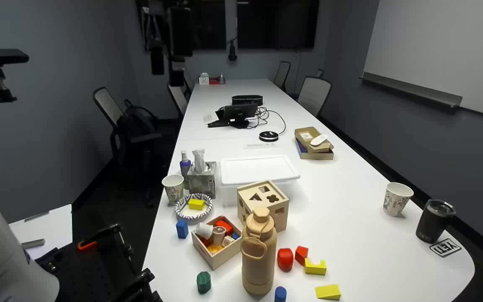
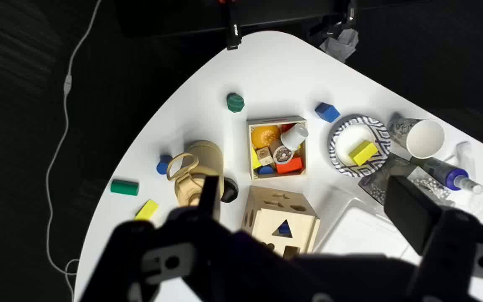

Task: Put one coffee pod in the white and black bowl.

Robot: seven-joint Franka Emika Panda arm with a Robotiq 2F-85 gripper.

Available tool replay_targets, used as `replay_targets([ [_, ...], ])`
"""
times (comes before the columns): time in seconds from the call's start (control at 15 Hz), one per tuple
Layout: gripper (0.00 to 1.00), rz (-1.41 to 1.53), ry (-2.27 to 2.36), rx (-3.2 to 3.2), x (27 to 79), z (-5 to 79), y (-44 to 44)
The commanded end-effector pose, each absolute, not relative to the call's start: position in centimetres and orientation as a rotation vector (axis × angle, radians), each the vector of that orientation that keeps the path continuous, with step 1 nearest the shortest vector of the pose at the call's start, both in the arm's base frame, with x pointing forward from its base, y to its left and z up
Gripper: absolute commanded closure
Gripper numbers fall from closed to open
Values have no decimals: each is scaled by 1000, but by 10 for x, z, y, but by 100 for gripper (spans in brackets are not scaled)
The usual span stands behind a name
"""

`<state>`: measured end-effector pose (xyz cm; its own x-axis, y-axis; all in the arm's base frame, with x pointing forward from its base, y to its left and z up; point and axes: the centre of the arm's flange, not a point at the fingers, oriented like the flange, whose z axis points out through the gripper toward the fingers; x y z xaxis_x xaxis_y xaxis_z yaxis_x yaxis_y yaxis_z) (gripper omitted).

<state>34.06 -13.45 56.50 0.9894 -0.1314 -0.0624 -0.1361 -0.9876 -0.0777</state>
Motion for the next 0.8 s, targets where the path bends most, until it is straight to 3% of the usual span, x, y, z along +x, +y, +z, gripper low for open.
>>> replay_targets([
  [0.0,0,87,207,-3051,341,565,-135],
  [0.27,0,87,208,-3051,340,565,-135],
  [0.73,0,22,492,-3002,426,443,-104],
])
